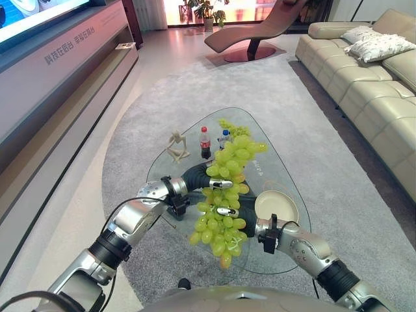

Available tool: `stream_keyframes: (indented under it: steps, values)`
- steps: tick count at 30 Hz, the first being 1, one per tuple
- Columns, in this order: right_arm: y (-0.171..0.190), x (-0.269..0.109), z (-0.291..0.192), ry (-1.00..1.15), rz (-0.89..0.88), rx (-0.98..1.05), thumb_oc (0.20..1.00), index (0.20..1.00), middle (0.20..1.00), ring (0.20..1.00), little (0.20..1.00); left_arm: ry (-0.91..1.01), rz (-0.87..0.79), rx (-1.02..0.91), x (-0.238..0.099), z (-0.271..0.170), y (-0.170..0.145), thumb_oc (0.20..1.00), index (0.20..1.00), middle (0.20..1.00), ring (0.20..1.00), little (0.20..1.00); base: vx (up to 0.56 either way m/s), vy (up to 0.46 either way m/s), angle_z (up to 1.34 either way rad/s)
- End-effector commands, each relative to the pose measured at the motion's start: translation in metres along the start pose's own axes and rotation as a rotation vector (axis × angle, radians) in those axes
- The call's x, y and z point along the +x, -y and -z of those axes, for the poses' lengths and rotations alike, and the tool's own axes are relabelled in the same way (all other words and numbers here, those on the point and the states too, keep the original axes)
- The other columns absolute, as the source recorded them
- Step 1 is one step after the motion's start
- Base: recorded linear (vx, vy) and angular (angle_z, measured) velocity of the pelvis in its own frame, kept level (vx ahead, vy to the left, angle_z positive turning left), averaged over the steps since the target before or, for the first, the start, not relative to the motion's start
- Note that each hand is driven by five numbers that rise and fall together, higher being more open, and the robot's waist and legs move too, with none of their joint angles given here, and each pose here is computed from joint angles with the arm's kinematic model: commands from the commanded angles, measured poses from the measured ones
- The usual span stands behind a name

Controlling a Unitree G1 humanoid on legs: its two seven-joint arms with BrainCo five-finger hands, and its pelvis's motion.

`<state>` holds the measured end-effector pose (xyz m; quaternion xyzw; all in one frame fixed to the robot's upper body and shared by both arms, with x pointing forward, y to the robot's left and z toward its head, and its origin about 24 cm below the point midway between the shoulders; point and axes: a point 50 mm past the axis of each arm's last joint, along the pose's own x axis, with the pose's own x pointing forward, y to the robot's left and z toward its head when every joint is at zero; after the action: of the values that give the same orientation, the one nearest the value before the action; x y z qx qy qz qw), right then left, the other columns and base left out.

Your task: Pick up fruits into the plate

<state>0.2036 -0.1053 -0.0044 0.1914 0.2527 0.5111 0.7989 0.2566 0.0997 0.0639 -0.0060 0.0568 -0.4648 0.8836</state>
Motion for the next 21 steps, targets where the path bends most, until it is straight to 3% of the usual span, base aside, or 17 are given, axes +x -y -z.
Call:
stream_keyframes:
  steps: [1, 8, 11, 17, 21]
  values:
    - [0.001, -0.007, -0.037, 0.122, 0.066, -0.207, 0.2, 0.2, 0.2, 0.2, 0.2, 0.07, -0.074, 0.028, -0.002, -0.02, -0.017, 1.0, 1.0, 1.0, 1.0, 1.0, 0.0, 0.0, 0.0]
    - [0.037, -0.059, -0.035, -0.025, 0.397, -0.397, 0.2, 0.2, 0.2, 0.2, 0.2, -0.078, -0.337, -0.032, -0.046, 0.02, -0.047, 1.0, 1.0, 1.0, 1.0, 1.0, 0.02, -0.009, 0.0]
    - [0.058, -0.093, -0.036, -0.151, 0.606, -0.534, 0.2, 0.2, 0.2, 0.2, 0.2, -0.239, -0.472, -0.066, -0.078, 0.059, -0.058, 1.0, 1.0, 1.0, 1.0, 1.0, 0.02, -0.031, 0.01]
    - [0.085, -0.126, -0.053, -0.283, 0.862, -0.683, 0.2, 0.2, 0.2, 0.2, 0.2, -0.503, -0.641, -0.151, -0.118, 0.117, -0.066, 1.0, 1.0, 1.0, 1.0, 1.0, -0.04, -0.048, 0.08]
    - [0.086, -0.127, -0.054, -0.288, 0.876, -0.69, 0.2, 0.2, 0.2, 0.2, 0.2, -0.522, -0.647, -0.154, -0.12, 0.12, -0.066, 1.0, 1.0, 1.0, 1.0, 1.0, -0.09, -0.049, 0.04]
